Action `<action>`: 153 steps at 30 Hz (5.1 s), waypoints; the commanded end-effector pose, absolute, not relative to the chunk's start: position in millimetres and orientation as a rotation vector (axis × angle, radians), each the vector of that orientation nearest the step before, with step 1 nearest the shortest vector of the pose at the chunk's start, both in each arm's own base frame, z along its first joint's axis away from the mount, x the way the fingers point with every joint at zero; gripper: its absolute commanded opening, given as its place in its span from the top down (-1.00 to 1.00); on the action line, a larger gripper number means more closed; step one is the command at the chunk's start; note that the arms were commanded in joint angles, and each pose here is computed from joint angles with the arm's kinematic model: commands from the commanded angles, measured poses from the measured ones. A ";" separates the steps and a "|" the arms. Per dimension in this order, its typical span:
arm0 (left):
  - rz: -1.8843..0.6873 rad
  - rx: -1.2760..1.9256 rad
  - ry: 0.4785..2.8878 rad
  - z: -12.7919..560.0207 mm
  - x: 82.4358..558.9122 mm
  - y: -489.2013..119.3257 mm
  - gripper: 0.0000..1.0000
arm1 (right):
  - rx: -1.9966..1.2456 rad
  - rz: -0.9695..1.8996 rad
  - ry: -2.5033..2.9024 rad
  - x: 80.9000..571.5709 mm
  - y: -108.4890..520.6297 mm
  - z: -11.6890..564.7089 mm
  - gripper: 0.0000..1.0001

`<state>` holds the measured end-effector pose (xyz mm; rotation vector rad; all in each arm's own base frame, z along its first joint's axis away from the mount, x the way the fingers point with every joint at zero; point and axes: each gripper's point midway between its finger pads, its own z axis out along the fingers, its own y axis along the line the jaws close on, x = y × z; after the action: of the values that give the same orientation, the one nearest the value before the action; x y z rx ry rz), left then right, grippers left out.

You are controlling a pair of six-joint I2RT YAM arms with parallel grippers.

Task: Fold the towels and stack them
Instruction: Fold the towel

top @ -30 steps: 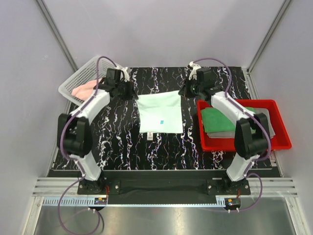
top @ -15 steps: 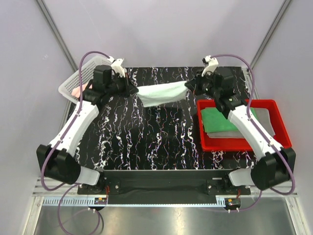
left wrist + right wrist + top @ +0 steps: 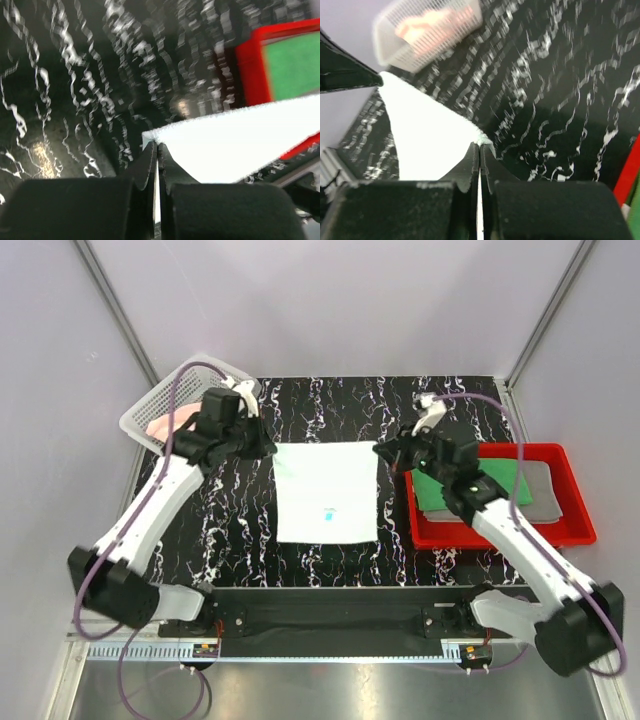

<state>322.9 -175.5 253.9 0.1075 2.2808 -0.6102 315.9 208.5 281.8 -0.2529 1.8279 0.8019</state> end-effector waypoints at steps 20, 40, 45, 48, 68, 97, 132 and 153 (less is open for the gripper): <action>-0.448 0.045 2.537 115.8 496.6 -152.9 0.18 | -0.104 0.458 2.167 488.6 221.5 121.2 -0.10; -0.672 0.034 2.737 50.7 296.7 -202.4 0.42 | -0.150 0.726 2.688 322.1 238.2 45.7 0.70; -0.621 0.016 2.746 36.2 285.1 -198.1 0.44 | -0.116 0.686 2.703 307.7 227.3 35.5 0.75; -0.606 0.020 2.746 37.8 285.4 -198.3 0.44 | -0.133 0.649 2.716 306.8 222.7 34.0 0.77; -0.823 0.128 2.731 30.0 237.7 -234.5 0.48 | -0.159 0.850 2.705 281.5 241.7 34.5 0.83; -0.621 0.316 2.530 126.4 442.5 -171.7 0.10 | -0.809 0.666 2.502 432.7 228.5 100.1 -0.22; -0.409 0.647 2.690 21.9 486.1 -144.1 0.11 | -1.054 0.801 2.508 482.5 219.6 20.8 1.00; -0.621 0.770 2.694 16.3 469.0 -169.7 0.18 | -1.053 0.790 2.465 487.1 221.7 29.6 1.00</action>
<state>475.5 -160.4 25.5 0.7270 2.6760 -0.5716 482.6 217.9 17.0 -1.0365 2.5232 0.7682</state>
